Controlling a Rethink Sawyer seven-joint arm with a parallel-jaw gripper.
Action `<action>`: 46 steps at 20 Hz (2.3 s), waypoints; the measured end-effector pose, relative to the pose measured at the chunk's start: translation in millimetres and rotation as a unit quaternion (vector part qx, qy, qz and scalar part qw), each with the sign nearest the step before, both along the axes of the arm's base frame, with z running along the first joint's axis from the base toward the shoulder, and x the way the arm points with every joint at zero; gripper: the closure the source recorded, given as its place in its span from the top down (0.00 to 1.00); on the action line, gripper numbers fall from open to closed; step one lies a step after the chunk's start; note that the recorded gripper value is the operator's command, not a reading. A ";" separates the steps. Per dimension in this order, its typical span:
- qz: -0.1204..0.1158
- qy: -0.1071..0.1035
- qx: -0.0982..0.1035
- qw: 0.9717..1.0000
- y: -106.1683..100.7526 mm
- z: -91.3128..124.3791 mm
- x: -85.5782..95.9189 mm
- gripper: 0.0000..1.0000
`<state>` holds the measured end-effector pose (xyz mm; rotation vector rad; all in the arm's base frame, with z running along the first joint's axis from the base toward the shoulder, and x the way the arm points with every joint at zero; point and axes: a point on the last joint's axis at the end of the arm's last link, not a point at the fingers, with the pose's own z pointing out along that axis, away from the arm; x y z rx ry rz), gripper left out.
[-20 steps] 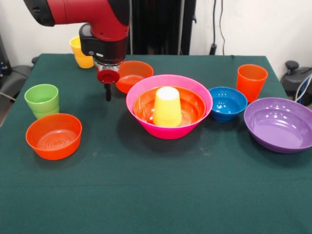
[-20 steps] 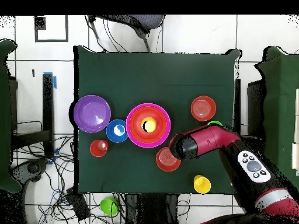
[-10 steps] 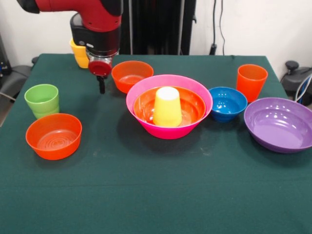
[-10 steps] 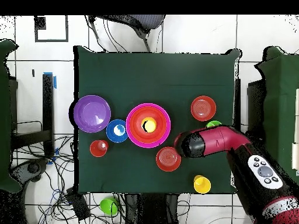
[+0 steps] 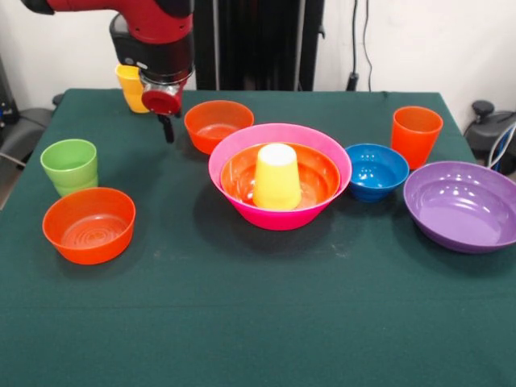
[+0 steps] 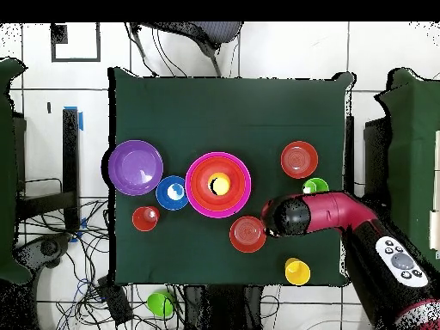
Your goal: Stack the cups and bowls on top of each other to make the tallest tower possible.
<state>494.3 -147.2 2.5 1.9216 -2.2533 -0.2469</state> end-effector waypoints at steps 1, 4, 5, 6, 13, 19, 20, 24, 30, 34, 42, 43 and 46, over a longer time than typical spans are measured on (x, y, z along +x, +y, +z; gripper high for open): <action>-0.004 0.002 0.003 1.000 -0.3 -0.2 -1.6 1.00; -0.017 0.011 0.014 1.000 -1.2 -2.9 -9.6 1.00; -0.020 0.013 0.017 1.000 -1.3 -4.1 -11.6 1.00; -0.024 0.017 0.023 0.999 -0.8 -6.8 -16.3 1.00; -0.041 0.007 0.072 0.997 15.2 17.6 -26.2 1.00; -0.028 -0.077 0.120 0.989 49.5 58.9 -13.5 1.00; -0.026 -0.088 0.126 0.988 53.4 63.4 -11.5 1.00; -0.023 -0.164 0.170 0.971 79.0 98.5 2.3 1.00; -0.010 -0.224 0.201 0.954 104.3 126.8 9.7 1.00; 0.000 -0.255 0.211 0.944 128.6 129.2 17.0 1.00; 0.025 -0.309 0.239 0.920 198.6 133.2 32.4 1.00; 0.027 -0.313 0.241 0.918 207.9 132.0 32.6 1.00; 0.031 -0.317 0.243 0.916 238.3 124.1 31.0 1.00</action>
